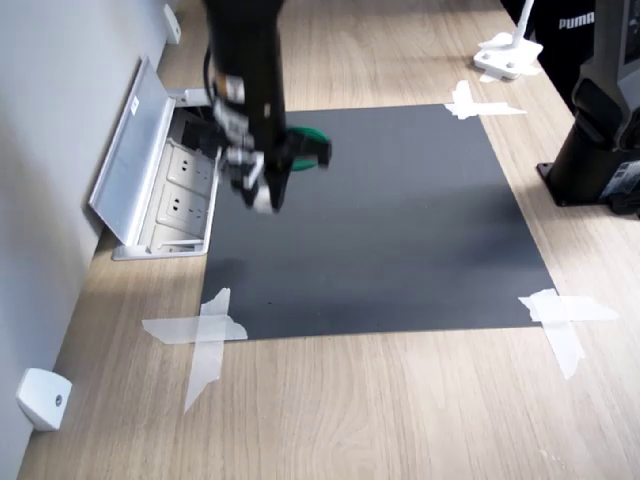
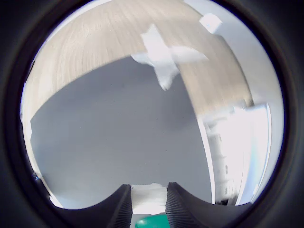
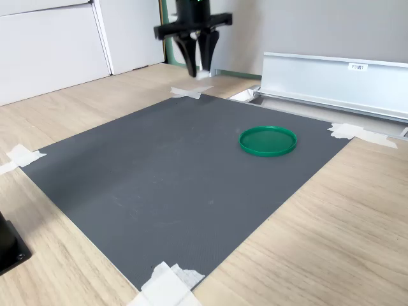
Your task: Grasp a white terminal and put it on the green lid.
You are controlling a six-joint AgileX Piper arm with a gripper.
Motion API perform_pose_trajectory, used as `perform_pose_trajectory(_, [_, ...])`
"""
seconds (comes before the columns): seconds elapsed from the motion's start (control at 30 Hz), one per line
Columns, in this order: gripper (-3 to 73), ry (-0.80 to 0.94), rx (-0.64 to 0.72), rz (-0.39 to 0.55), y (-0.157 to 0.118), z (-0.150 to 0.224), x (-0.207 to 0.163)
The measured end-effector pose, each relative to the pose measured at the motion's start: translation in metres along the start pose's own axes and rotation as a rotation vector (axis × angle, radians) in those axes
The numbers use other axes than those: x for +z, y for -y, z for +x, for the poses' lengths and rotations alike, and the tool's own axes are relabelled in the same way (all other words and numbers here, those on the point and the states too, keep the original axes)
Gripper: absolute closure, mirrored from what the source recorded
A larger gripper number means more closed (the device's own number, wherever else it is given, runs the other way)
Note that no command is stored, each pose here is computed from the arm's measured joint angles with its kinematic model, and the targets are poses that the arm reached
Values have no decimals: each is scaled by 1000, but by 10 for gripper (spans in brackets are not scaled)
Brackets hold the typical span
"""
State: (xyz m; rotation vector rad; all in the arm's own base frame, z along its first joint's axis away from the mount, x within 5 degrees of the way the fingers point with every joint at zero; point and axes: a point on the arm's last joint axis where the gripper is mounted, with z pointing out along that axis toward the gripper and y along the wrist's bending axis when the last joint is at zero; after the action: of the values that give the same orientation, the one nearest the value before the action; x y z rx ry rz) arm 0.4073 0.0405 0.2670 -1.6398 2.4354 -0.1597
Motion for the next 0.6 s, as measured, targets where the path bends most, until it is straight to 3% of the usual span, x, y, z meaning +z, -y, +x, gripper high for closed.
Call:
perform_pose_trajectory(0.33, [430,-54,126,37,32,93,-9])
perform_pose_trajectory(0.6, [430,-93,92,27,25,142,26])
